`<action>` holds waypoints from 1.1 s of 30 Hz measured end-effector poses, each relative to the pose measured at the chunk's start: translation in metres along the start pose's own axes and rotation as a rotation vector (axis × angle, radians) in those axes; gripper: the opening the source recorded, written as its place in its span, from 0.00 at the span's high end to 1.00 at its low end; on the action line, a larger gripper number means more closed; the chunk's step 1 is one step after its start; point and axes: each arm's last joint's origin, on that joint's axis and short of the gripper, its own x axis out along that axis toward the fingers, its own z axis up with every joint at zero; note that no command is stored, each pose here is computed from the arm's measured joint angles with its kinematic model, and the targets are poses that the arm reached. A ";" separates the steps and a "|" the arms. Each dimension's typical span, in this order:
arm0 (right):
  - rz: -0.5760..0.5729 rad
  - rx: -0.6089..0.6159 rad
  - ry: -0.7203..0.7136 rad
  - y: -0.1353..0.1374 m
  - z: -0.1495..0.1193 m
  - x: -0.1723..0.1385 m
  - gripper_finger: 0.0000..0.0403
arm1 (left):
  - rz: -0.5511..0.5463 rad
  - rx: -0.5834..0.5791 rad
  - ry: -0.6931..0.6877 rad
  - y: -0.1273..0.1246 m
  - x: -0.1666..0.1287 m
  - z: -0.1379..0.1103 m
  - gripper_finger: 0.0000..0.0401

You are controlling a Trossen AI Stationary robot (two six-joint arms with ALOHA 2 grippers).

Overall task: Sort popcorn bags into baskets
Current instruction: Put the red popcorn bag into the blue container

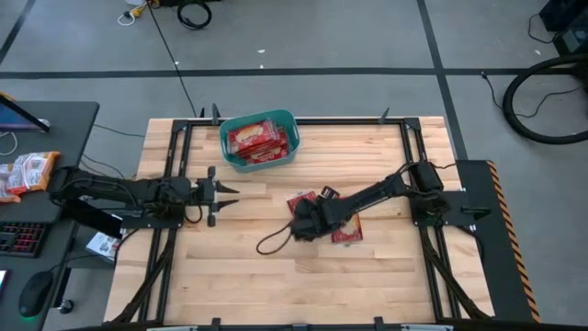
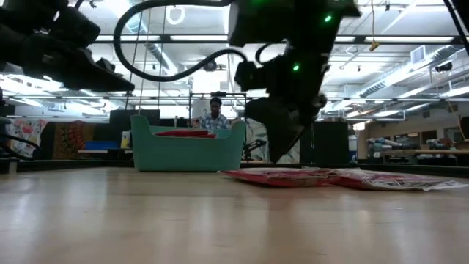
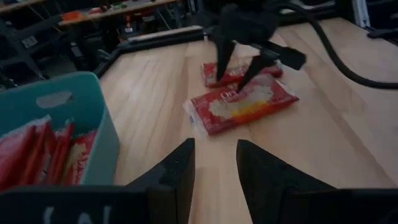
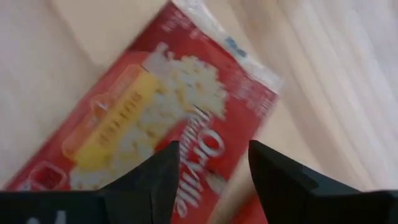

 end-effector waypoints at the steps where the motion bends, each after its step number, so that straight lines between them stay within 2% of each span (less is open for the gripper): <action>1: 0.025 -0.003 0.001 -0.001 0.003 0.006 0.52 | -0.013 -0.001 0.004 -0.001 0.000 -0.002 0.69; 4: 0.114 -0.029 -0.005 -0.002 0.010 0.025 0.52 | -0.066 -0.011 0.014 -0.005 0.000 -0.004 0.69; 8: 0.229 -0.054 -0.103 -0.003 0.027 0.035 0.53 | -0.147 -0.027 0.026 -0.010 -0.001 -0.006 0.69; 10: 0.260 -0.097 -0.159 -0.003 0.037 0.035 0.54 | -0.171 -0.035 0.029 -0.012 -0.002 -0.006 0.69; 13: 0.391 -0.170 -0.284 0.001 0.055 0.030 0.55 | -0.184 -0.038 0.034 -0.014 -0.002 -0.006 0.69; 15: 0.435 -0.233 -0.318 0.001 0.059 0.028 0.56 | -0.190 -0.037 0.033 -0.014 -0.002 -0.006 0.69; 22: 0.449 -0.361 -0.369 -0.011 0.063 0.000 0.57 | -0.227 -0.063 0.038 -0.019 -0.004 -0.006 0.69; 27: 0.397 -0.386 -0.289 -0.016 0.052 -0.009 0.58 | -0.211 -0.064 0.063 -0.023 -0.003 -0.008 0.69; 33: 0.339 -0.373 -0.213 -0.014 0.038 -0.011 0.58 | -0.225 -0.001 0.117 -0.030 0.002 -0.014 0.68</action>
